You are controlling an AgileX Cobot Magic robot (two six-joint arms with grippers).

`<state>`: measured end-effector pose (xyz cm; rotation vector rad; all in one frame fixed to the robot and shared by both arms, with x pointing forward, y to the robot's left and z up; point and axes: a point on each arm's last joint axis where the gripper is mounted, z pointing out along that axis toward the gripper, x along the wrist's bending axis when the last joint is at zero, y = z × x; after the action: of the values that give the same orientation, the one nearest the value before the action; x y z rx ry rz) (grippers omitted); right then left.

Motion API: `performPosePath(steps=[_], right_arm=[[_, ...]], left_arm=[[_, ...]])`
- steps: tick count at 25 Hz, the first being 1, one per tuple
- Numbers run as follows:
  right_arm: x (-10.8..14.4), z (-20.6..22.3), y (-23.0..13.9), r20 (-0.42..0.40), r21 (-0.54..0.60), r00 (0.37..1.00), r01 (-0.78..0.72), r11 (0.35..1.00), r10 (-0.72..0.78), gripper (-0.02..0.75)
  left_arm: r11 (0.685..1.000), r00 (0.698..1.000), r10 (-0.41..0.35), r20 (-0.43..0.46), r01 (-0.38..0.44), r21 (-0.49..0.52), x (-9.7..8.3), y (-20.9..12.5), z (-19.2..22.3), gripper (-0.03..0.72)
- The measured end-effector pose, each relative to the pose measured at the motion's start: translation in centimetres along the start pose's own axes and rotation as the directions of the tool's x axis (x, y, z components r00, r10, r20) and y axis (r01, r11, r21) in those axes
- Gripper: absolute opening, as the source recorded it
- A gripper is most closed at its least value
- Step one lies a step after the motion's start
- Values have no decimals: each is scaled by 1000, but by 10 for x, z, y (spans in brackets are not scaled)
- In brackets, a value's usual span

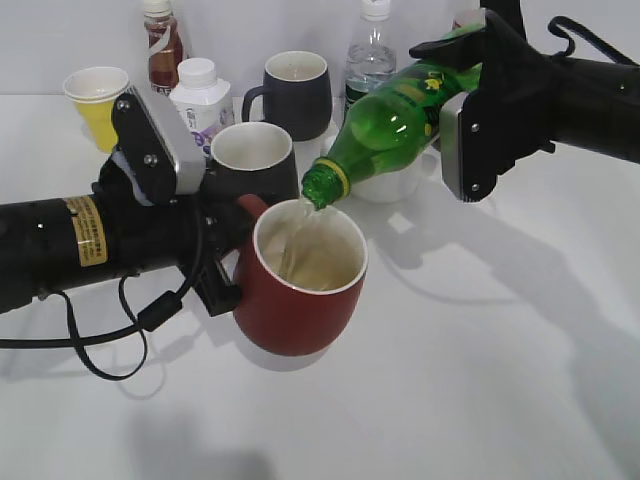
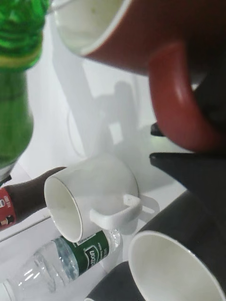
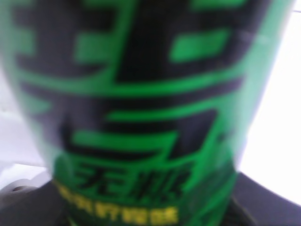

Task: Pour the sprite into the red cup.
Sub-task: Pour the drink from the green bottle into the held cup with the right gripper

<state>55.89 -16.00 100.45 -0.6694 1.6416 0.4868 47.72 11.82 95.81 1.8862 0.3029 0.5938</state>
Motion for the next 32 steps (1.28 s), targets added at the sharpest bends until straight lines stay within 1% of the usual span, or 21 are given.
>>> performPosePath(steps=[29,32], right_arm=[[-1,0,0,9,-3,1000,13,1000,-13,375],[-1,0,0,9,-2,1000,5,1000,-5,375]], left_arm=[[1000,1000,1,-1,-1,15,0,-1,0,73],[1000,1000,-13,-14,13,12,1,-1,0,73]])
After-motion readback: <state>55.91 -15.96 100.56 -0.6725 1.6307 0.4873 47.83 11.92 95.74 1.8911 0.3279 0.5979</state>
